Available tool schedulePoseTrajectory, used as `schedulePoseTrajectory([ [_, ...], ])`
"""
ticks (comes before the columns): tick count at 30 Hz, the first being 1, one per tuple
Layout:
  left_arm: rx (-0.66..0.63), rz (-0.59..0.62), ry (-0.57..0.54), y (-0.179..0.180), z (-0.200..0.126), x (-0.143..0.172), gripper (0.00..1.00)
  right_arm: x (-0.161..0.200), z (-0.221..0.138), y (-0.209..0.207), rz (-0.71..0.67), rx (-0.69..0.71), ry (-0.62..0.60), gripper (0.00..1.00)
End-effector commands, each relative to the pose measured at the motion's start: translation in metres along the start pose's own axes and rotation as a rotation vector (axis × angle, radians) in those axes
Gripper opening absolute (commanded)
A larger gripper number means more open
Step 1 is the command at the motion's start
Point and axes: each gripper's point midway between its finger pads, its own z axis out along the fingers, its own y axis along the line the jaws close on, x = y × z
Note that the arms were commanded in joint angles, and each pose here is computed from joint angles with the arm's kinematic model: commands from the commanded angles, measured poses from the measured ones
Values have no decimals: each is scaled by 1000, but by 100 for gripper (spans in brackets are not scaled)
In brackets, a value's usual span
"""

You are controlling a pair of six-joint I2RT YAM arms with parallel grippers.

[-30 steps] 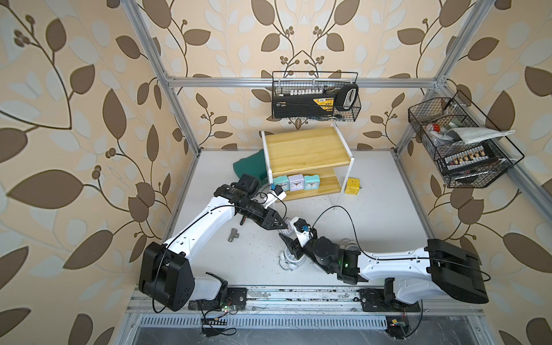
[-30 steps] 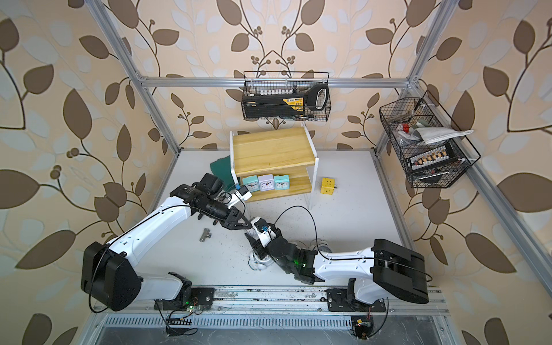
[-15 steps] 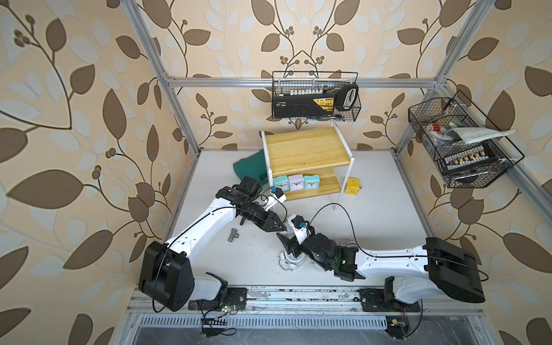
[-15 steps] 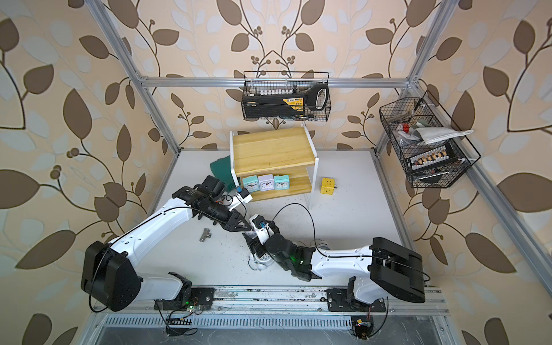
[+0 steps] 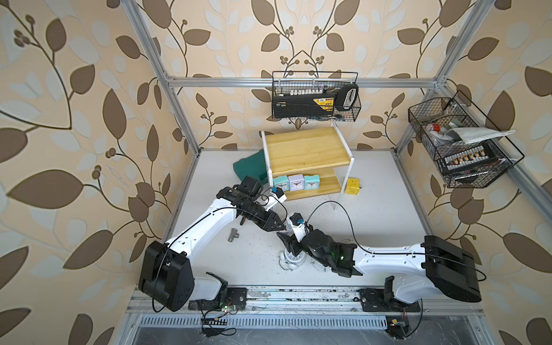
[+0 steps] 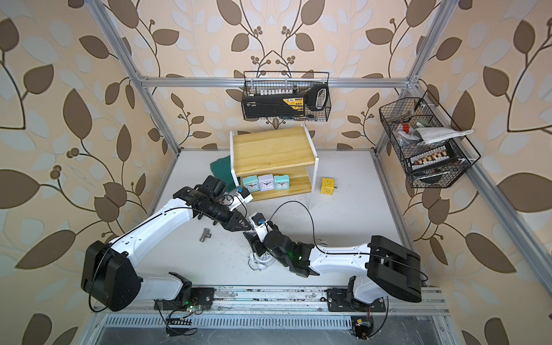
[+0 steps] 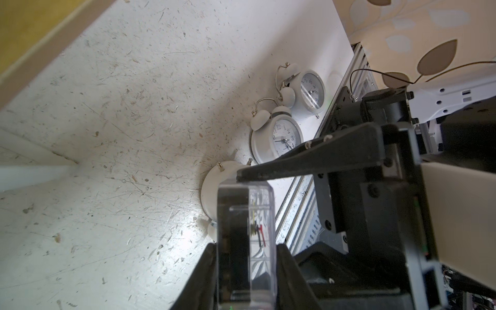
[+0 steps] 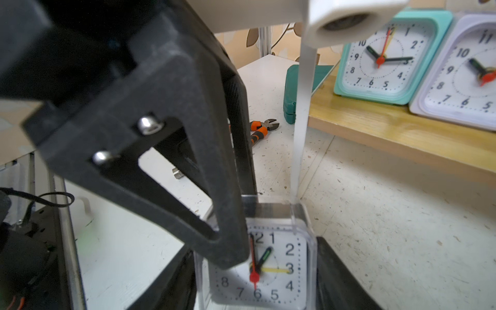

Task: Place the alarm clocks on the shelf by style
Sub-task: Pick up the alarm from the center of the board, then place the alarm on the shelf.

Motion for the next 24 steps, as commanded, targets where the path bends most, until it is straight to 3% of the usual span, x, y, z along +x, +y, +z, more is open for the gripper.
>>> schedulePoseTrajectory([
  [1, 9, 48, -13, -8, -3, 0, 25, -2, 4, -2, 11, 2, 9, 53],
  [3, 7, 52, -13, -8, -4, 1, 33, -1, 3, -5, 13, 4, 6, 51],
  [6, 5, 60, -17, -9, -4, 1, 59, -2, 0, -12, 18, 13, -2, 49],
  [8, 3, 71, -26, -10, -7, 1, 67, -4, -3, -18, 24, 21, -11, 49],
  [16, -30, 137, -88, -16, -21, -3, 73, -14, -17, -61, 37, 106, -70, 47],
  [24, -45, 146, -117, -13, -28, -1, 74, -47, -40, -116, 107, 210, -256, 47],
])
